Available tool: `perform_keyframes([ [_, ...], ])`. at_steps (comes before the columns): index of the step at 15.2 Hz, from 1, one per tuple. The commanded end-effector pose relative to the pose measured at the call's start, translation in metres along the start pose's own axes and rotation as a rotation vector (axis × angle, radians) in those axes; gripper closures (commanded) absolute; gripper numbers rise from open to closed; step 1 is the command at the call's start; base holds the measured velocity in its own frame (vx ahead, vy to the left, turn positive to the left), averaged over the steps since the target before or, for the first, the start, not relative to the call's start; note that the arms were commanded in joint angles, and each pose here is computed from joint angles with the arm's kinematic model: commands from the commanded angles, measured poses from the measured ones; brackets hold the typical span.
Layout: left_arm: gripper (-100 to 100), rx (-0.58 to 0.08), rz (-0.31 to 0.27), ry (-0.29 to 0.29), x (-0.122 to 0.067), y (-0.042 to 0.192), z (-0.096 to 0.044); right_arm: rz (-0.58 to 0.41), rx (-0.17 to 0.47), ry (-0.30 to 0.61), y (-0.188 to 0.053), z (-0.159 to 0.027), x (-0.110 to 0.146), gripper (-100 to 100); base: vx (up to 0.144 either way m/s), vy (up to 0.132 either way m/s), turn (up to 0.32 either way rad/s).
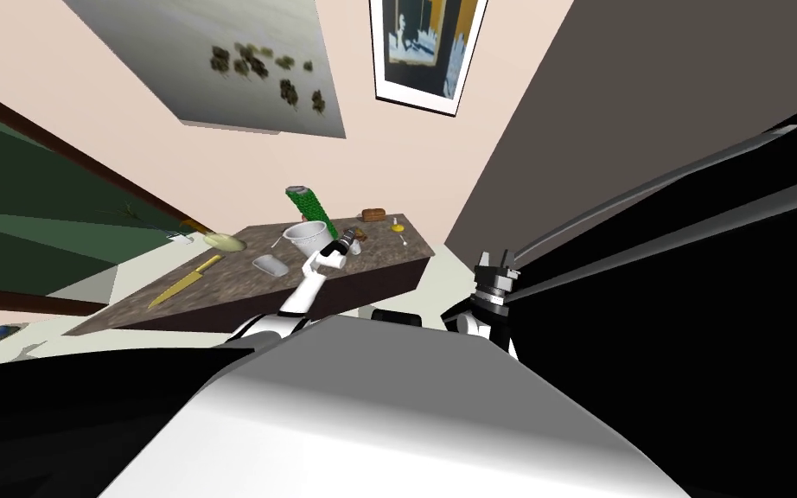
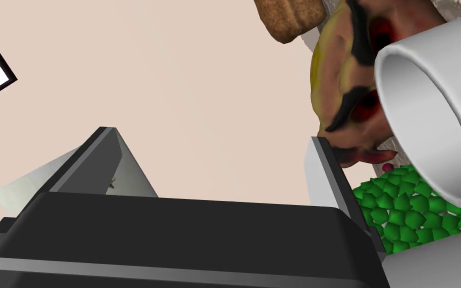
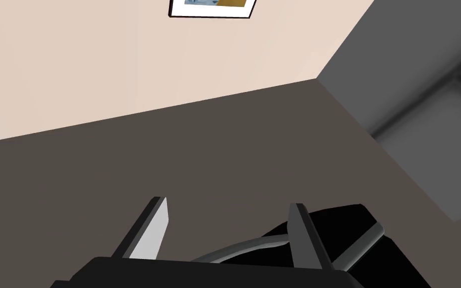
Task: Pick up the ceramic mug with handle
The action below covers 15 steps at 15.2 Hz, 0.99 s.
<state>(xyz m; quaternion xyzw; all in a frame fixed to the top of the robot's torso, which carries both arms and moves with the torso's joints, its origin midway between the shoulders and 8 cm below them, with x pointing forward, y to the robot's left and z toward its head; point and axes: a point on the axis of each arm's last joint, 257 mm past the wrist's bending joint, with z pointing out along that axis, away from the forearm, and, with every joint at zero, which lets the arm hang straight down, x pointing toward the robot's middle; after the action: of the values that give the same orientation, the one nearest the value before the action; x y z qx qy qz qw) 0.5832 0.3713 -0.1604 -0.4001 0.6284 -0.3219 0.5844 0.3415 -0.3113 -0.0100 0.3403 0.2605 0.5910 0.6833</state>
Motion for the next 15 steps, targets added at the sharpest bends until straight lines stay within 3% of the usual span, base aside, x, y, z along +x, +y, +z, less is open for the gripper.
perform_keyframes([
  [1, -100, -0.057, 0.004, 0.005, -0.001, 0.015, 0.003, 0.000, 0.000, 0.000, 0.000, 0.000, 0.000, 0, -0.020, -0.029, -0.057],
  [2, -100, -0.063, 0.004, 0.006, -0.001, 0.017, 0.003, 0.000, 0.000, 0.000, 0.000, 0.000, 0.000, 0, -0.010, -0.015, 0.006],
  [3, -100, -0.092, 0.013, -0.005, -0.017, 0.019, 0.014, 0.000, 0.000, 0.000, 0.000, 0.000, 0.000, 0, -0.021, -0.028, -0.127],
  [6, -100, -0.143, 0.011, 0.004, -0.015, 0.035, 0.013, 0.000, 0.000, 0.000, 0.000, 0.000, 0.000, 0, -0.017, -0.025, -0.070],
  [7, -100, -0.177, 0.018, -0.007, -0.032, 0.036, 0.022, 0.000, 0.000, 0.000, 0.000, 0.000, 0.000, 0, -0.017, -0.023, -0.110],
  [9, -100, -0.226, 0.014, -0.001, -0.031, 0.053, 0.021, 0.000, 0.000, 0.000, 0.000, 0.000, 0.000, 0, -0.019, -0.026, -0.121],
  [10, -100, -0.243, 0.018, -0.014, -0.048, 0.050, 0.028, 0.000, 0.000, 0.000, 0.000, 0.000, 0.000, 0, -0.019, -0.035, -0.137],
  [12, -100, -0.307, 0.013, -0.006, -0.046, 0.071, 0.026, 0.000, 0.000, 0.000, 0.000, 0.000, 0.000, 0, -0.014, -0.031, -0.105],
  [13, -100, -0.315, 0.015, -0.019, -0.063, 0.062, 0.032, 0.000, 0.000, 0.000, 0.000, 0.000, 0.000, 0, -0.013, -0.032, -0.113],
  [15, -100, -0.382, 0.008, -0.010, -0.062, 0.083, 0.028, 0.000, 0.000, 0.000, 0.000, 0.000, 0.000, 0, -0.013, -0.028, -0.106],
])
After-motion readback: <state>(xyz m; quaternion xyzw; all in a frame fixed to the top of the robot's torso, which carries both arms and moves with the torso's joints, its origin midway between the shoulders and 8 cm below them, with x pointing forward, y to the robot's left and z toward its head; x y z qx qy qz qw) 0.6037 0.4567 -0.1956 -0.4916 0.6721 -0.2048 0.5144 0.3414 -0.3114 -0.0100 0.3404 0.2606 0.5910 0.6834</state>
